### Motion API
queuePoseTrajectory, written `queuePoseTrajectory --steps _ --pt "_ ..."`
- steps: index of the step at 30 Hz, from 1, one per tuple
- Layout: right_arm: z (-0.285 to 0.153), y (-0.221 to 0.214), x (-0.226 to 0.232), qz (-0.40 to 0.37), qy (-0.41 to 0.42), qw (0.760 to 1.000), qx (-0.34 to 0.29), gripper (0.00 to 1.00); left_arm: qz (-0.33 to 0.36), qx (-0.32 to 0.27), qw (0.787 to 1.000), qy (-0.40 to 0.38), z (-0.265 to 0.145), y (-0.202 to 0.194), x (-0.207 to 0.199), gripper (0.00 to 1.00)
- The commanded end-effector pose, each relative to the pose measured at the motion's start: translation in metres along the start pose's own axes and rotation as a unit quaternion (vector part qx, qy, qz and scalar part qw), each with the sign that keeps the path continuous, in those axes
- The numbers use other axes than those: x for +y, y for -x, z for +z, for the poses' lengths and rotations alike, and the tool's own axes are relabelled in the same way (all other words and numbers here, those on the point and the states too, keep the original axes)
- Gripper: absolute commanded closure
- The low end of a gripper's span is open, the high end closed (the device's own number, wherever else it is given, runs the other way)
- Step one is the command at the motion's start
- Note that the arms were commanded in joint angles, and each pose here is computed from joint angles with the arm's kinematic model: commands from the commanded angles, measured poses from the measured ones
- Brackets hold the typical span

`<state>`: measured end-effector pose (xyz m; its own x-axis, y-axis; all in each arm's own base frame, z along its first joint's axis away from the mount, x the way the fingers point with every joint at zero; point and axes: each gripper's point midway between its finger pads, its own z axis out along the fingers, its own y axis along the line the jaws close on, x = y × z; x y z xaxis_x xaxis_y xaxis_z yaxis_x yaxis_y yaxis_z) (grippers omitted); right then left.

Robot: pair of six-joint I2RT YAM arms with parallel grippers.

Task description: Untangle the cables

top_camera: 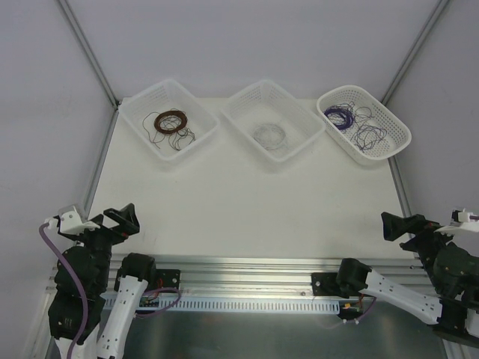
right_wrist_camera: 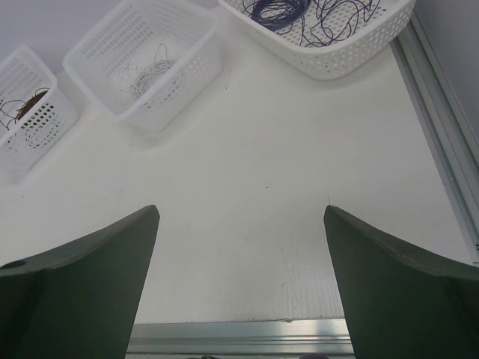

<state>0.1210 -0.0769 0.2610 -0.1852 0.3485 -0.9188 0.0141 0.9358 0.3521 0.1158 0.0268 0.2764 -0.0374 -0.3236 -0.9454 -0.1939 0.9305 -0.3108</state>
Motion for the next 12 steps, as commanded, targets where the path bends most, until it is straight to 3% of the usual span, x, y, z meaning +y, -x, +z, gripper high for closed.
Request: queuePoseTrajectory --steps 1,12 --pt "-0.0009 -0.0039 -0.0071 -0.012 0.000 1.000 0.001 0.03 -0.021 -0.023 1.000 0.000 0.0034 0.0092 -0.0023 0.01" --pt "0.0032 -0.0065 0.0015 -0.016 0.001 1.000 0.002 0.03 -0.022 -0.016 1.000 -0.004 0.0083 0.0028 -0.0047 0.01"
